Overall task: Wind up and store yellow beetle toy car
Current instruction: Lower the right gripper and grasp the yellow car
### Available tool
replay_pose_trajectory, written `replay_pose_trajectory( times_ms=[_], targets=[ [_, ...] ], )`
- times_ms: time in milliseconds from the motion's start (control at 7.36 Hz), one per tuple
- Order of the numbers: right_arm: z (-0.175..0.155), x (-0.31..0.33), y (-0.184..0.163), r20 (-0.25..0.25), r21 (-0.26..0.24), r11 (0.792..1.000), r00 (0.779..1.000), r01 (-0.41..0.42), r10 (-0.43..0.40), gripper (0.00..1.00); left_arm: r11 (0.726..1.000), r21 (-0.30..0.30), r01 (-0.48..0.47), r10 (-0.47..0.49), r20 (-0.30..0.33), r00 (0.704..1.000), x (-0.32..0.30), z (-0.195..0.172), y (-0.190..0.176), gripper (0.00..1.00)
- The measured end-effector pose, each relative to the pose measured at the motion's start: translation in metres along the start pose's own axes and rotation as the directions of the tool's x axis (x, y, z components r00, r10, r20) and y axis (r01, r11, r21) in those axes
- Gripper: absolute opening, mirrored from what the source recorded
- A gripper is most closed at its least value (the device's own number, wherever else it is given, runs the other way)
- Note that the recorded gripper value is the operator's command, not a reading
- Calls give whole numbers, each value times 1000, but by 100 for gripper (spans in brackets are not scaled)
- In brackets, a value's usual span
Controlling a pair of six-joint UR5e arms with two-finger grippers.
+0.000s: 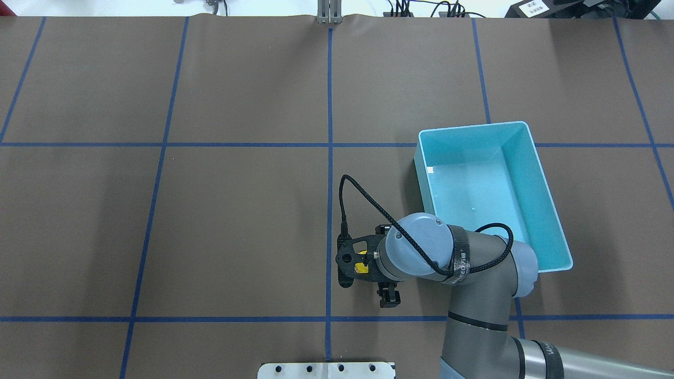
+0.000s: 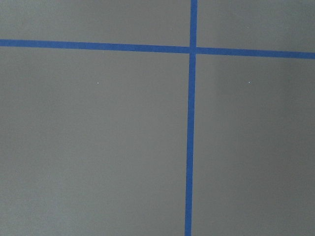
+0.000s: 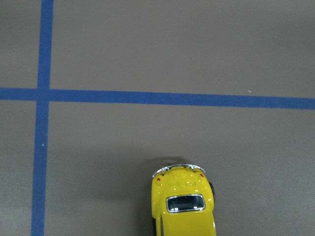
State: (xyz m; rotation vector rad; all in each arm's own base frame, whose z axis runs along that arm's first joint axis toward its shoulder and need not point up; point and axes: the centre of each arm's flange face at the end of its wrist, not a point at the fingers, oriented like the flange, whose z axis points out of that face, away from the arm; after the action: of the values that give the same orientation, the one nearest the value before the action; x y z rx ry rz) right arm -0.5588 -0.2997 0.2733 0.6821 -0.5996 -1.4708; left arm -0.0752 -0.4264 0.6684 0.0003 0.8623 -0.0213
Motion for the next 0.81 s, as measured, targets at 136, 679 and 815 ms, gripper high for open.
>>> replay_pose_trajectory(
  times_ms=[136,679,815],
  targets=[
    [1,1,1,0,-3,1000,1000,-1,1,100,1000,0,0,0,0,1000,0,0,0,100],
    [5,3,2,-2,-8,1000,1000,-5,5,2,1000,-3,3,-3,0,1000,-1,1,0,100],
    [3,5,2,-5,-1,1000,1000,-4,4,0,1000,-4,3,-3,0,1000,-1,1,0,100]
  ],
)
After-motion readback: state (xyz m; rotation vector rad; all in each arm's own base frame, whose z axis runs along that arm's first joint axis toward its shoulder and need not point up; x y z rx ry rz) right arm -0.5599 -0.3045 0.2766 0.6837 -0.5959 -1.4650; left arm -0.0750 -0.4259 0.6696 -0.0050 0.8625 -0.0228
